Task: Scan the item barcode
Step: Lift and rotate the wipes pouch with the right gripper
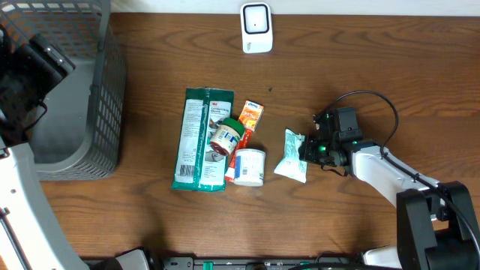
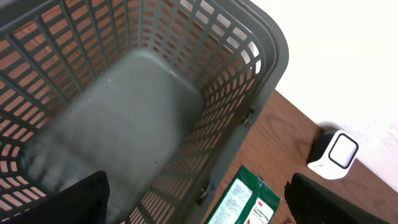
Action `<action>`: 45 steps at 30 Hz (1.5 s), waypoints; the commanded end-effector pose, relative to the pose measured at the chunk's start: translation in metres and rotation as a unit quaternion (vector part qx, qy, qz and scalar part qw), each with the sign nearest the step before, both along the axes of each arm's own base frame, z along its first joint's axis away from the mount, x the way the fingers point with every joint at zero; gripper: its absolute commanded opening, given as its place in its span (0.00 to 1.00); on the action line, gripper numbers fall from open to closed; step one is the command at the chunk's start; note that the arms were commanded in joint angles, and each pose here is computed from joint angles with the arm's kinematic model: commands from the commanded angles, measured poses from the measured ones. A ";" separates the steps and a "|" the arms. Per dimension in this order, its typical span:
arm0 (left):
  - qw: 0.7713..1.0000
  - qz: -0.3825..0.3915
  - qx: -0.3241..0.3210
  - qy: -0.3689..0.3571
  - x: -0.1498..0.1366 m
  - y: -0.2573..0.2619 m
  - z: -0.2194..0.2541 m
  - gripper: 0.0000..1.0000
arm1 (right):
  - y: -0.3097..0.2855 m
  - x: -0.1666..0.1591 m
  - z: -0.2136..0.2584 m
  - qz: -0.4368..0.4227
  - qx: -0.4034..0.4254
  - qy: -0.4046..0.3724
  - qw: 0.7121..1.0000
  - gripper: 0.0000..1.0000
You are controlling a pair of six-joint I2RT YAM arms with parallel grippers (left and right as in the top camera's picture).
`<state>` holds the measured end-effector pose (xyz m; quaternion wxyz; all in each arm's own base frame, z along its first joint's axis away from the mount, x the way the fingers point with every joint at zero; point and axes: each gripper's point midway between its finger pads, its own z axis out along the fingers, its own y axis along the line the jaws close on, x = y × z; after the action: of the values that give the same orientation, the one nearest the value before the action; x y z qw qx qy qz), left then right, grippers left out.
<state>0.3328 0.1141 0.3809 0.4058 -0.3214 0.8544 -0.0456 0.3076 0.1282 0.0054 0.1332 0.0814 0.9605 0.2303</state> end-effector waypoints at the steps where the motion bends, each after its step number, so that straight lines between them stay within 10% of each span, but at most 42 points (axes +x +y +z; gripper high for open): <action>1: 1.000 0.006 -0.003 0.000 -0.001 0.002 0.000 0.88 | 0.001 -0.006 -0.010 -0.009 -0.001 0.024 1.000 0.01; 10: 1.000 0.006 -0.003 0.000 -0.001 0.002 0.000 0.88 | 0.013 0.023 0.089 0.024 0.057 -0.084 0.995 0.61; 45: 1.000 0.006 -0.003 0.000 -0.001 0.002 0.000 0.88 | 0.000 -0.015 -0.034 0.009 -0.011 0.111 0.994 0.58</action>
<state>0.3328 0.1141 0.3809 0.4058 -0.3214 0.8544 -0.0456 0.3262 0.1373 0.0067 0.0895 0.0897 0.9609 0.2462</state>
